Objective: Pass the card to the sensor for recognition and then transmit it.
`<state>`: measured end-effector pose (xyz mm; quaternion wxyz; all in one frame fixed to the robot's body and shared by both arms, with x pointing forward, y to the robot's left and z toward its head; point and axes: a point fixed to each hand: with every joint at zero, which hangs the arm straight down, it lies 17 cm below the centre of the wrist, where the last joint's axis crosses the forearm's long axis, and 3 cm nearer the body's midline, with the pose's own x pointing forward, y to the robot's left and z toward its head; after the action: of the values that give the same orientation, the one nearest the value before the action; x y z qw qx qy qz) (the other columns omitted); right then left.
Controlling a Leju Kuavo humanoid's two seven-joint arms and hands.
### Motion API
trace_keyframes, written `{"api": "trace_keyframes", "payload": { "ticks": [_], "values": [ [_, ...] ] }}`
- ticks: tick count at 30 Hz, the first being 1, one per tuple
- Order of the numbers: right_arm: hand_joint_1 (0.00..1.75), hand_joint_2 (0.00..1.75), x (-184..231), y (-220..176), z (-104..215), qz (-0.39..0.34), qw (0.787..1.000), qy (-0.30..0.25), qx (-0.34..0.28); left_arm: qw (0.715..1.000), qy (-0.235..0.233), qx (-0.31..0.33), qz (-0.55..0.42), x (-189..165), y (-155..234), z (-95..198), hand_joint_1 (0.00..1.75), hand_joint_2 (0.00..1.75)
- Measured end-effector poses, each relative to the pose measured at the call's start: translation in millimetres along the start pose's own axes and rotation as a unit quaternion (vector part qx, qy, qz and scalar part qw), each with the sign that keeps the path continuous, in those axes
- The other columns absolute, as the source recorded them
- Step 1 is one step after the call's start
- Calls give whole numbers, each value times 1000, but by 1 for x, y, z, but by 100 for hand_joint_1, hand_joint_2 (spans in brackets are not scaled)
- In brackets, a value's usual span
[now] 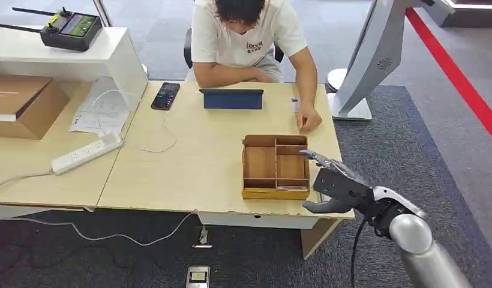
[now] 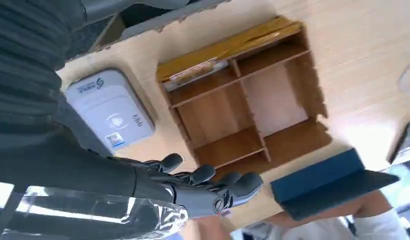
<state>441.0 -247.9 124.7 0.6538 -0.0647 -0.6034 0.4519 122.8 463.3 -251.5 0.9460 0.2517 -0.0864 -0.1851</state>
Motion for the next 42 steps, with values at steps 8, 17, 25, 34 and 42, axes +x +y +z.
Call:
{"api": "trace_keyframes", "payload": {
  "ticks": [8,17,25,34,42],
  "values": [
    [0,175,-18,4,-6,99,993,34,-64,1000,-4,1,-5,3,0,0,0,175],
    [0,175,-17,22,-21,183,977,44,-103,1000,-2,0,-4,4,-2,1,0,175],
    [0,175,-12,44,-34,232,967,35,-96,1000,1,0,-4,3,-2,1,0,175],
    [0,175,19,43,-52,237,952,-30,-190,1000,1,2,0,6,-6,2,0,175],
    [0,175,8,61,-70,199,963,-23,-178,1000,3,1,1,6,-8,3,0,175]
  ]
}}
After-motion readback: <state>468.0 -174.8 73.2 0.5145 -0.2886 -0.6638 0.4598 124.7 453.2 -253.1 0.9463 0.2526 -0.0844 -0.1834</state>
